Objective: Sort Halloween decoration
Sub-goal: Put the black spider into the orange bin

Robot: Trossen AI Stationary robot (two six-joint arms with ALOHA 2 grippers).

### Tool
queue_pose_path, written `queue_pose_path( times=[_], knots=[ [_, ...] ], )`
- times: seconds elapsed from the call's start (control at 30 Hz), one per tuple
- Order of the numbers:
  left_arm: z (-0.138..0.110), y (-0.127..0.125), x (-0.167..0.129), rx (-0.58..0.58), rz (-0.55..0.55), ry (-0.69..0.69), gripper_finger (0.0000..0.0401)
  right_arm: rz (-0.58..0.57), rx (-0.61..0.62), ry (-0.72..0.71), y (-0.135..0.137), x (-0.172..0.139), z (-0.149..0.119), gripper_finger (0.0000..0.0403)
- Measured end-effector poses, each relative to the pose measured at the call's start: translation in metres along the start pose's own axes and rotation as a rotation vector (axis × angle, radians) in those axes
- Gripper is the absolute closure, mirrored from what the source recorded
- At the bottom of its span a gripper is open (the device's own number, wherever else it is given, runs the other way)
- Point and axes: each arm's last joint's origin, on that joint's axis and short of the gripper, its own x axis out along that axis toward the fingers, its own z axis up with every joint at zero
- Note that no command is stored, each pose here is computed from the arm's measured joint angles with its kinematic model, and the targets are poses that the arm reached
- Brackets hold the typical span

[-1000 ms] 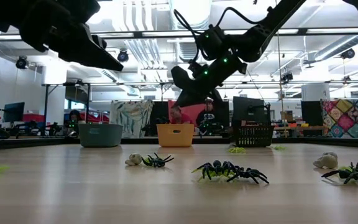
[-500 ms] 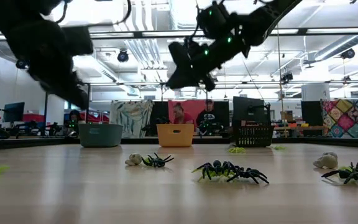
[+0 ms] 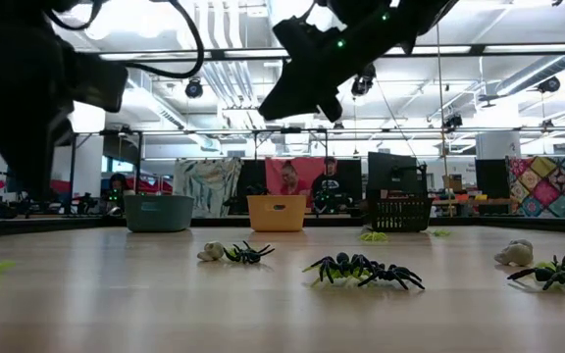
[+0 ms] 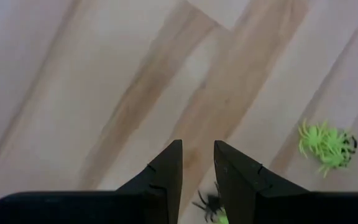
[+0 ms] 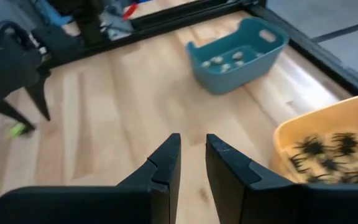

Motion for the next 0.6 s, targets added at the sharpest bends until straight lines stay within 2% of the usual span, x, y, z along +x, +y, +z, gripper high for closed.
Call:
queue_pose_path(
  times=[0.23,0.4,0.6],
  knots=[
    [-0.003,-0.027,0.003,0.052,0.12,0.109,0.0326,0.047,-0.036,0.053,0.023,-0.004,-0.01,0.034],
    [-0.006,-0.037,0.008,0.0,0.175,0.212,0.0326,0.065,-0.046,0.055,0.03,-0.006,-0.012,0.0335],
    [-0.016,-0.042,0.011,-0.055,0.206,0.225,0.0326,0.069,-0.048,0.056,0.032,-0.005,-0.013,0.0335]
  ],
)
